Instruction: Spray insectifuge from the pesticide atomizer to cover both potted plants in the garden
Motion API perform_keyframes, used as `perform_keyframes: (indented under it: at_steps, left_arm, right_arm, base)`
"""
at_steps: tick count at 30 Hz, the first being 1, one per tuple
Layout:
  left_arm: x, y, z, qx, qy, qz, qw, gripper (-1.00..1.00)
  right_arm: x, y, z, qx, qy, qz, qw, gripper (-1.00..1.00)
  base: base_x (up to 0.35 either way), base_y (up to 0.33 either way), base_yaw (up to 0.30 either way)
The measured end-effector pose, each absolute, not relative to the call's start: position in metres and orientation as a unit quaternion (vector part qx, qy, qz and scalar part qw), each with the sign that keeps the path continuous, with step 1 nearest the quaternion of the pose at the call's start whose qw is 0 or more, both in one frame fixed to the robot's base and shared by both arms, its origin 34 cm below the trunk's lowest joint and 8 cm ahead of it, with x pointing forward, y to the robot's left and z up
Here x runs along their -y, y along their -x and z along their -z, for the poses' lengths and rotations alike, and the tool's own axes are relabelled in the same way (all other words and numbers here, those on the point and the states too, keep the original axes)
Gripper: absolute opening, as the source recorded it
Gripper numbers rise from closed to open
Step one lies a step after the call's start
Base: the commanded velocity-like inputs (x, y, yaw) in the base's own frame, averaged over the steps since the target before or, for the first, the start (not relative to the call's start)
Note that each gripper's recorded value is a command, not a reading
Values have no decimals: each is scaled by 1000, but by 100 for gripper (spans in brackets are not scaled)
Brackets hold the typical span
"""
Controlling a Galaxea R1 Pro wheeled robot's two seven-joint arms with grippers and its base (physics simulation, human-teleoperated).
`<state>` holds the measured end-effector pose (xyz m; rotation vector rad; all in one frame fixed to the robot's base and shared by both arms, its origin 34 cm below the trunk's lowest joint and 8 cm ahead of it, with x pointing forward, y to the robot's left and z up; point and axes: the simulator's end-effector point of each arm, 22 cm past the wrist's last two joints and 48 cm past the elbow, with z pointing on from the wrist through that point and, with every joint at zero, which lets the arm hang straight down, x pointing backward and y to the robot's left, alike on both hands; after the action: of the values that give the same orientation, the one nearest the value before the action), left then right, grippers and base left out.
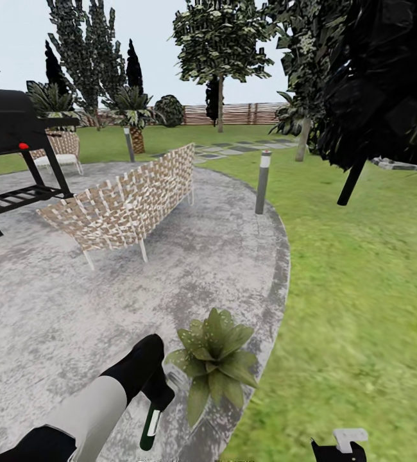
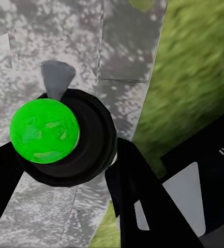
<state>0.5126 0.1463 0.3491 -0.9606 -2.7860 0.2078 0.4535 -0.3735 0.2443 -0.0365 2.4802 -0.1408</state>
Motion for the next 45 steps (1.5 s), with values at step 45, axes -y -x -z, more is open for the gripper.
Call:
perform_keyframes:
  at_steps: [45]
  left_arm:
    - [-150, -468, -325, 934, 324, -80, 129, -100]
  right_arm:
    - [375, -453, -245, -945, 14, 55, 323, 100]
  base:
    - [2, -84, 115]
